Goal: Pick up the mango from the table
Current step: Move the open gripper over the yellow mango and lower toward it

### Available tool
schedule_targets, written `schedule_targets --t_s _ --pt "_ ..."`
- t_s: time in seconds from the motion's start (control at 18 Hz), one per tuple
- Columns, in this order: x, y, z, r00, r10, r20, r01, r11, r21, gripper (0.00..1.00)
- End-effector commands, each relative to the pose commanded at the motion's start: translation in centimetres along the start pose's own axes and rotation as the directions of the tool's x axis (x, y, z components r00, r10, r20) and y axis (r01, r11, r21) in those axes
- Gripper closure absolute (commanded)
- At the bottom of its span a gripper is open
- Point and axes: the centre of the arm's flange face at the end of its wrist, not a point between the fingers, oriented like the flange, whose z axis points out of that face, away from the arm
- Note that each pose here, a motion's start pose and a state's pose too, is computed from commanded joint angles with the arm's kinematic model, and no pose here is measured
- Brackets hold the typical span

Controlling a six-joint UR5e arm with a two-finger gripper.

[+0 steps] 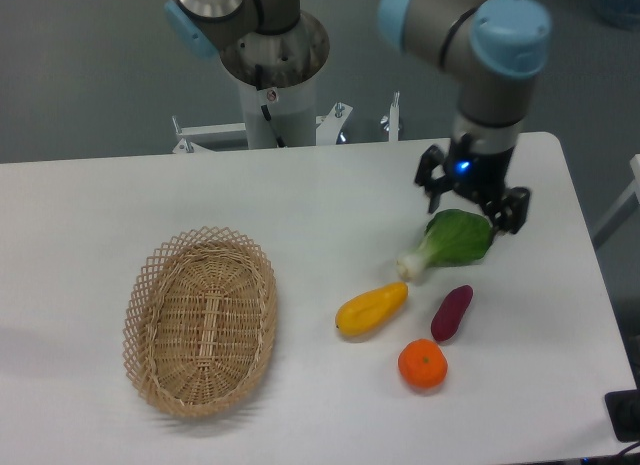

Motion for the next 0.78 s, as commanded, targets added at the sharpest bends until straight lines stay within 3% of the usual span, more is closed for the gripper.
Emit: schedule_targets --t_s 0.28,0.67,0.78 --pt "2.3 -4.3 5.4 0.999 -0.024 -0.042 0.024 1.000 -0.018 0.00" --pt "4.1 -5.7 9.2 0.990 0.114 -0.079 -0.122 0.986 -0.109 0.00" --pt "4.4 -6.0 10.6 0.989 0.117 -0.095 -0.128 0.985 -0.114 0.00"
